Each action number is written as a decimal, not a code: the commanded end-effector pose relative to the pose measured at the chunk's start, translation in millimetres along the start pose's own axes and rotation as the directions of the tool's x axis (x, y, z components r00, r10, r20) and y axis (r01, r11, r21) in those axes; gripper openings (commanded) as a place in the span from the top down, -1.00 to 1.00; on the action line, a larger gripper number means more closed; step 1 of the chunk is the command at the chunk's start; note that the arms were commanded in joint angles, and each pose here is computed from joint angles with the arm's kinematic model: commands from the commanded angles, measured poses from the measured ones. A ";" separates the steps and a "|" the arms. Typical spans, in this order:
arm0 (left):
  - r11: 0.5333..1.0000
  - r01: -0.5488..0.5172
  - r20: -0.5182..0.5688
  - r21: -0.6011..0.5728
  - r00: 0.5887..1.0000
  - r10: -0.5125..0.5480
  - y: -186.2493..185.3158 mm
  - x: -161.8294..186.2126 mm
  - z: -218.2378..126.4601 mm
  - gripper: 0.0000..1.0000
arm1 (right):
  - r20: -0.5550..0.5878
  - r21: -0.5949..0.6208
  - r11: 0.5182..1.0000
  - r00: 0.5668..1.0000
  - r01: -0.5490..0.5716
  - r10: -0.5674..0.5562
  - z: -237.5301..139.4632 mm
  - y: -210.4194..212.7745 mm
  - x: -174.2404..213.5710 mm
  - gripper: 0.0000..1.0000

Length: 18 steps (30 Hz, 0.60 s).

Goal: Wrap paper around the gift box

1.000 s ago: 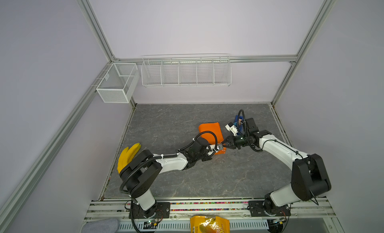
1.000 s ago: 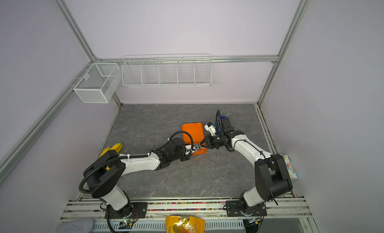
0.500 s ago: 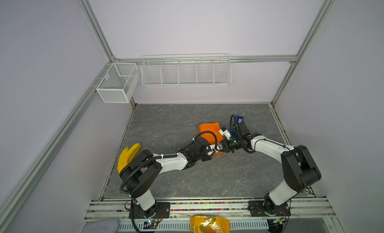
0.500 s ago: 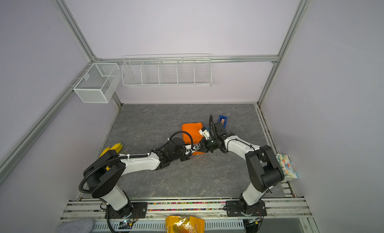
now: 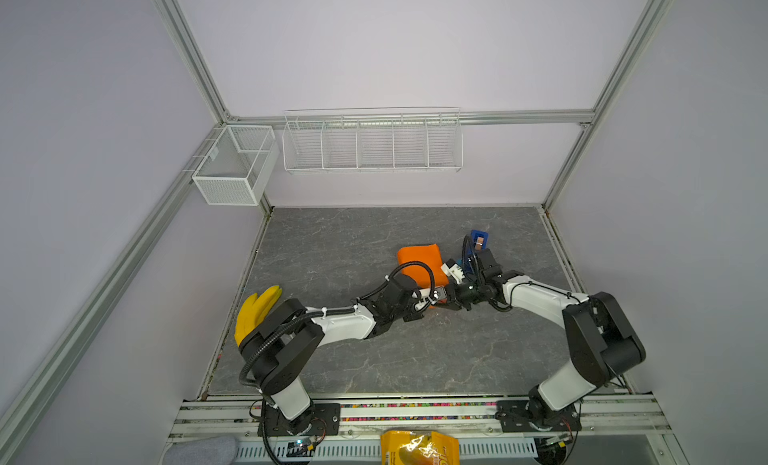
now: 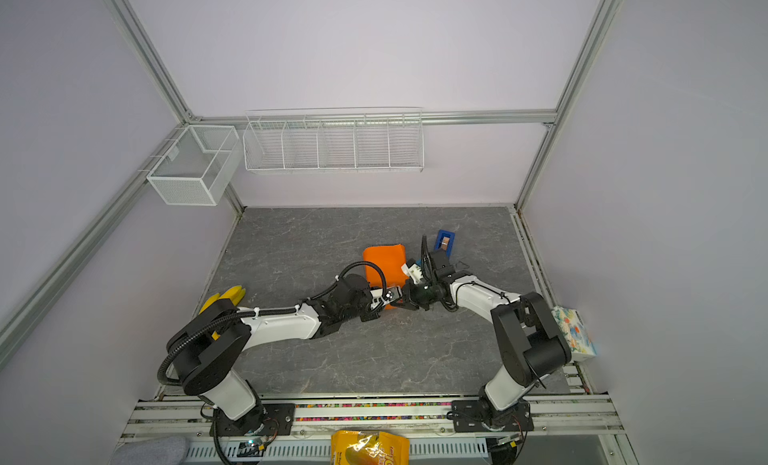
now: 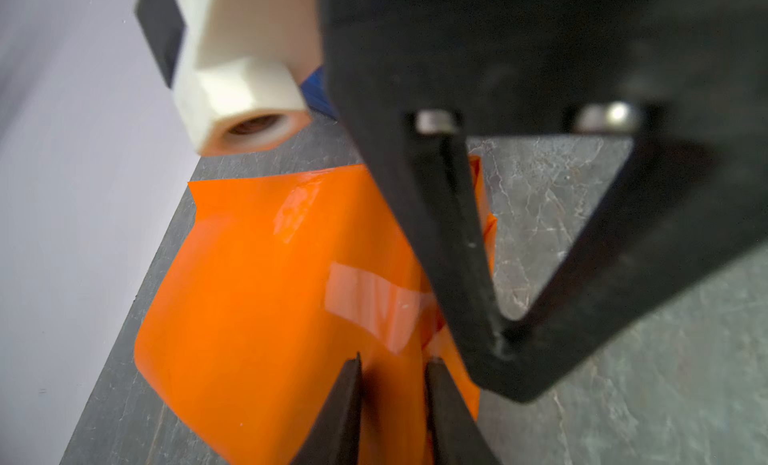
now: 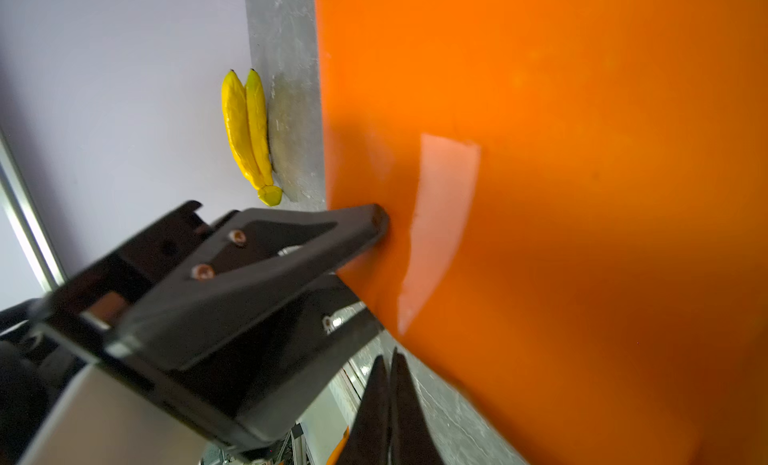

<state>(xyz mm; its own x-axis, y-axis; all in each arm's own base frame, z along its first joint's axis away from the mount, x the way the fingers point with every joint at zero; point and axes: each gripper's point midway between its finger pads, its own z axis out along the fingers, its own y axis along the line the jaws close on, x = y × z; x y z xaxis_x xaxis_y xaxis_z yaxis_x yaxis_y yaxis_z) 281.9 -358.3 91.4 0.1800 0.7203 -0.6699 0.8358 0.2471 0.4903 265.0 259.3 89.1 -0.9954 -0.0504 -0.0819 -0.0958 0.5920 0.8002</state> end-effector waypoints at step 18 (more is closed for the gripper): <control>0.991 0.038 -0.118 0.128 0.993 -0.023 -34.9 35.3 4.9 0.50 | 0.036 0.006 0.999 0.999 -0.037 0.037 9.4 -6.9 -0.2 0.87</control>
<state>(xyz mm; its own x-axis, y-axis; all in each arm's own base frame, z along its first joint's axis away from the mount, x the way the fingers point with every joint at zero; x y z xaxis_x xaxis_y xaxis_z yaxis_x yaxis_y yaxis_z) 281.6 -359.1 92.1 0.1636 0.7120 -0.6828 0.8405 0.2618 0.4743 269.4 262.9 86.8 -0.9957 -0.0093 -0.0917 -0.0798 0.5860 0.8064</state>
